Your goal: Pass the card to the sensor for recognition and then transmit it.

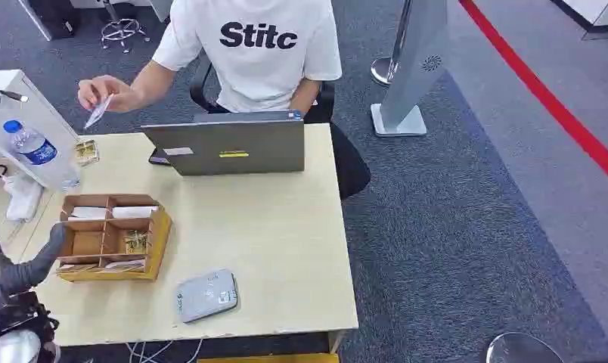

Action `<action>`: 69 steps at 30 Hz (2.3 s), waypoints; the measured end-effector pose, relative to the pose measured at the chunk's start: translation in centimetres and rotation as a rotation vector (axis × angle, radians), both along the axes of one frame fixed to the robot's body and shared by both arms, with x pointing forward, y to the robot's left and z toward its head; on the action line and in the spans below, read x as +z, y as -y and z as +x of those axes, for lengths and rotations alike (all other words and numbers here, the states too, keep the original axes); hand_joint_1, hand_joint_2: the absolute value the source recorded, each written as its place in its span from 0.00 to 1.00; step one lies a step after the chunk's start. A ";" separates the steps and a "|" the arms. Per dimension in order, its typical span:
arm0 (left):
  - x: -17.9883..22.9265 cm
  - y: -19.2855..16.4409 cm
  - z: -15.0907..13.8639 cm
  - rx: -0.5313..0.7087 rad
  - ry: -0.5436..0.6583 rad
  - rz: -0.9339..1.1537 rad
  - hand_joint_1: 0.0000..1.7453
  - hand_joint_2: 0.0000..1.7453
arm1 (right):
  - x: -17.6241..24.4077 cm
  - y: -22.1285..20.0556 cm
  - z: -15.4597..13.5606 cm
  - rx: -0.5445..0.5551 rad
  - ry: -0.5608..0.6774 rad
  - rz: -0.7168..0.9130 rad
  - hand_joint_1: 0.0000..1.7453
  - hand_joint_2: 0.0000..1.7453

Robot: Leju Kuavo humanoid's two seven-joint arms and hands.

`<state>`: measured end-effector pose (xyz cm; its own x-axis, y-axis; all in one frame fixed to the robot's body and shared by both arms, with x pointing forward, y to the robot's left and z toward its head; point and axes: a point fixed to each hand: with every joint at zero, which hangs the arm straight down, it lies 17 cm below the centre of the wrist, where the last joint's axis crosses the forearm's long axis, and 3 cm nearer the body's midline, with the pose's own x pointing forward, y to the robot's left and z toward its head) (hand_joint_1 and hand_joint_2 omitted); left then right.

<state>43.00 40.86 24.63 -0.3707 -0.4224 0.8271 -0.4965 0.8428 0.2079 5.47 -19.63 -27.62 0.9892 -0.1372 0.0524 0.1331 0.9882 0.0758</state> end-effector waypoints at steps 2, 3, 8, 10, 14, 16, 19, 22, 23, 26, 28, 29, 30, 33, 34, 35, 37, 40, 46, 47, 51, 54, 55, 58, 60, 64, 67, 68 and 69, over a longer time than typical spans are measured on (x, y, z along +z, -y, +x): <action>0.3 0.8 1.1 -0.016 -0.018 0.054 0.00 1.00 | 0.0 -0.1 0.0 0.009 0.002 0.001 0.00 1.00; 0.5 1.3 1.8 -0.025 -0.029 0.086 0.00 1.00 | 0.0 -0.1 0.0 0.013 0.003 0.002 0.00 1.00; 1.0 3.5 4.7 -0.058 -0.086 0.247 0.00 1.00 | 0.0 -0.2 0.1 0.031 0.009 0.005 0.00 1.00; 1.4 4.3 5.7 -0.067 -0.099 0.309 0.00 1.00 | 0.1 -0.3 0.1 0.035 0.011 0.007 0.00 1.00; 1.6 5.7 7.7 -0.076 -0.147 0.452 0.04 1.00 | 0.1 -0.3 0.1 0.059 0.016 0.007 0.00 1.00; 1.8 6.4 8.6 -0.079 -0.164 0.524 0.04 1.00 | 0.1 -0.3 0.1 0.066 0.019 0.006 0.00 1.00; 2.3 7.2 9.8 -0.074 -0.188 0.639 1.00 1.00 | 0.1 -0.3 0.1 0.072 0.020 0.008 0.00 1.00; 2.6 7.8 11.0 -0.063 -0.213 0.747 1.00 1.00 | 0.1 -0.3 0.1 0.086 0.023 0.008 0.00 1.00; 2.8 7.9 11.4 -0.056 -0.222 0.788 1.00 1.00 | 0.1 -0.3 0.2 0.092 0.025 0.009 0.00 1.00; 3.1 8.3 12.3 -0.037 -0.242 0.890 1.00 1.00 | 0.1 -0.4 0.2 0.103 0.029 0.009 0.00 1.00; 3.4 8.5 12.9 -0.018 -0.256 0.971 1.00 1.00 | 0.1 -0.4 0.2 0.110 0.030 0.010 0.00 1.00; 3.6 8.6 13.1 -0.008 -0.260 1.006 1.00 1.00 | 0.1 -0.4 0.2 0.113 0.031 0.009 0.00 1.00; 3.8 8.6 13.3 0.005 -0.264 1.042 1.00 1.00 | 0.1 -0.4 0.2 0.116 0.033 0.010 0.00 1.00; 4.5 8.6 13.9 0.048 -0.273 1.140 1.00 1.00 | 0.1 -0.3 0.2 0.129 0.037 0.010 0.00 1.00; 4.7 8.5 14.0 0.064 -0.274 1.167 1.00 1.00 | 0.1 -0.3 0.2 0.133 0.038 0.010 0.00 1.00; 4.9 8.6 14.1 0.069 -0.272 1.181 1.00 1.00 | 0.1 -0.3 0.2 0.133 0.039 0.010 0.00 1.00; 5.0 8.6 14.1 0.079 -0.268 1.197 1.00 1.00 | 0.1 -0.3 0.2 0.134 0.039 0.009 0.00 1.00; 5.6 9.4 13.5 0.076 -0.220 1.181 1.00 1.00 | 0.1 -0.3 0.2 0.137 0.040 0.009 0.00 1.00; 5.8 13.8 8.7 0.009 -0.057 1.108 1.00 1.00 | 0.1 -0.2 0.2 0.118 0.037 0.005 0.00 1.00; 5.4 14.7 7.9 -0.008 -0.041 1.102 1.00 1.00 | 0.1 -0.2 0.1 0.115 0.033 0.003 0.00 1.00; 4.4 18.8 3.1 -0.091 0.080 1.057 1.00 1.00 | 0.0 -0.2 0.0 0.097 0.023 -0.004 0.00 1.00; 1.9 22.6 -1.7 -0.190 0.126 0.975 1.00 1.00 | 0.0 -0.1 -0.2 0.092 0.020 -0.007 0.00 1.00; 1.3 23.5 -2.8 -0.219 0.130 0.962 1.00 1.00 | 0.0 -0.1 -0.2 0.091 0.020 -0.007 0.00 1.00; 0.4 24.7 -4.6 -0.259 0.126 0.925 1.00 1.00 | 0.0 -0.1 -0.2 0.090 0.021 -0.007 0.00 1.00; 0.4 25.1 -5.2 -0.271 0.128 0.910 1.00 1.00 | 0.0 -0.1 -0.2 0.089 0.021 -0.007 0.00 1.00; 0.6 25.5 -5.8 -0.282 0.136 0.895 1.00 1.00 | 0.0 -0.1 -0.2 0.089 0.022 -0.007 0.00 1.00; 0.7 25.6 -6.0 -0.285 0.138 0.891 1.00 1.00 | 0.0 -0.1 -0.2 0.089 0.021 -0.007 0.00 1.00; 0.6 25.7 -6.1 -0.291 0.135 0.882 1.00 1.00 | 0.0 -0.1 -0.2 0.088 0.021 -0.007 0.00 1.00; 0.5 25.8 -6.2 -0.303 0.130 0.864 1.00 1.00 | 0.0 -0.1 -0.2 0.086 0.021 -0.007 0.00 1.00</action>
